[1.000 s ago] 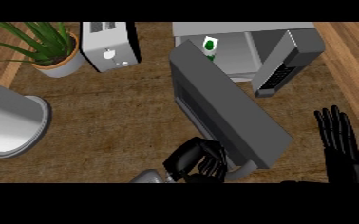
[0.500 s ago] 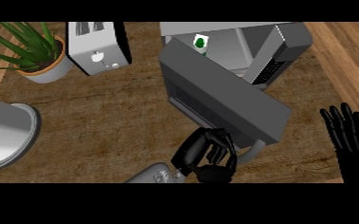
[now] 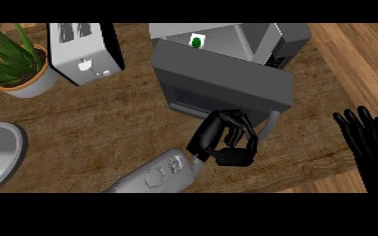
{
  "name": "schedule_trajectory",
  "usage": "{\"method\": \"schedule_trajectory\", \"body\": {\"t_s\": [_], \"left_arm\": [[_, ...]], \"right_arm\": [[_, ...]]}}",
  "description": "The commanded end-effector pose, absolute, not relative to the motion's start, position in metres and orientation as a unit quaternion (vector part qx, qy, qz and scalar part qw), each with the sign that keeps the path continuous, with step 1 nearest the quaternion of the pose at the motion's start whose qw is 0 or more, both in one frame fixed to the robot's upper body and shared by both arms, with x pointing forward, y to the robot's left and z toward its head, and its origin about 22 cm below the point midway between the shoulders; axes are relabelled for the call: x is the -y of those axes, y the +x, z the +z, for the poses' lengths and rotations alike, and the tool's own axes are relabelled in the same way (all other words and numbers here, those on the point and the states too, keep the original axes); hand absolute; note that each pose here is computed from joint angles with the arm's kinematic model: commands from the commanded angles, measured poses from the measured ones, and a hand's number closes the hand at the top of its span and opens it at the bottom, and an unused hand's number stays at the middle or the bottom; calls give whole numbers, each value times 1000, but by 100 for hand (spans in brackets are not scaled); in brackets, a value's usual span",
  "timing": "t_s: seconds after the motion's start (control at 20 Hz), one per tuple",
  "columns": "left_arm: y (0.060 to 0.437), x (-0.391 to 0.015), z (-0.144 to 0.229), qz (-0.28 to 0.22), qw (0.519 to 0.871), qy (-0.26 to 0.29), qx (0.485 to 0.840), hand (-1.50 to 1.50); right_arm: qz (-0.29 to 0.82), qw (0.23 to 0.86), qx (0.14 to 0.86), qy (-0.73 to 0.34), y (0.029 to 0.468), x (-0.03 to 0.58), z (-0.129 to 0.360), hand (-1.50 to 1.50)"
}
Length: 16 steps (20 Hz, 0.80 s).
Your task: Pick up the milk, place it into the microwave and close the microwave
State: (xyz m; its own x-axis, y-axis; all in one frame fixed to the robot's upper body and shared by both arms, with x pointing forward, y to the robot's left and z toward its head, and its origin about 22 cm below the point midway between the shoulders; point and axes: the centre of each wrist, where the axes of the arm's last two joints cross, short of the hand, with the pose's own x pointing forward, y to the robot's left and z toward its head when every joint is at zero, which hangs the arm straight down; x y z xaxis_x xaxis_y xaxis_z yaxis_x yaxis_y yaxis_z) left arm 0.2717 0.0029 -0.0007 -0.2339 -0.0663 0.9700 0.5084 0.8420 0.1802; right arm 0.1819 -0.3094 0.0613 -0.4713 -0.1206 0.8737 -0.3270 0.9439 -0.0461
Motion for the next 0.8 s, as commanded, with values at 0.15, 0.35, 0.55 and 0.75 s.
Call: {"method": "schedule_trajectory", "body": {"t_s": [0.15, 0.35, 0.55, 0.75], "left_arm": [[303, 2, 24, -182, 619, -121, 754, 150], [317, -2, 40, -113, 616, -139, 767, 150], [329, -5, 42, -85, 618, -132, 770, 150], [342, -7, 49, -76, 607, -130, 780, 150]], "right_arm": [[108, 479, 856, 162, 184, 307, 80, -150], [113, 485, 849, 179, 180, 305, 80, -150], [115, 475, 854, 180, 183, 308, 90, -150], [119, 469, 854, 191, 183, 308, 95, -150]]}}
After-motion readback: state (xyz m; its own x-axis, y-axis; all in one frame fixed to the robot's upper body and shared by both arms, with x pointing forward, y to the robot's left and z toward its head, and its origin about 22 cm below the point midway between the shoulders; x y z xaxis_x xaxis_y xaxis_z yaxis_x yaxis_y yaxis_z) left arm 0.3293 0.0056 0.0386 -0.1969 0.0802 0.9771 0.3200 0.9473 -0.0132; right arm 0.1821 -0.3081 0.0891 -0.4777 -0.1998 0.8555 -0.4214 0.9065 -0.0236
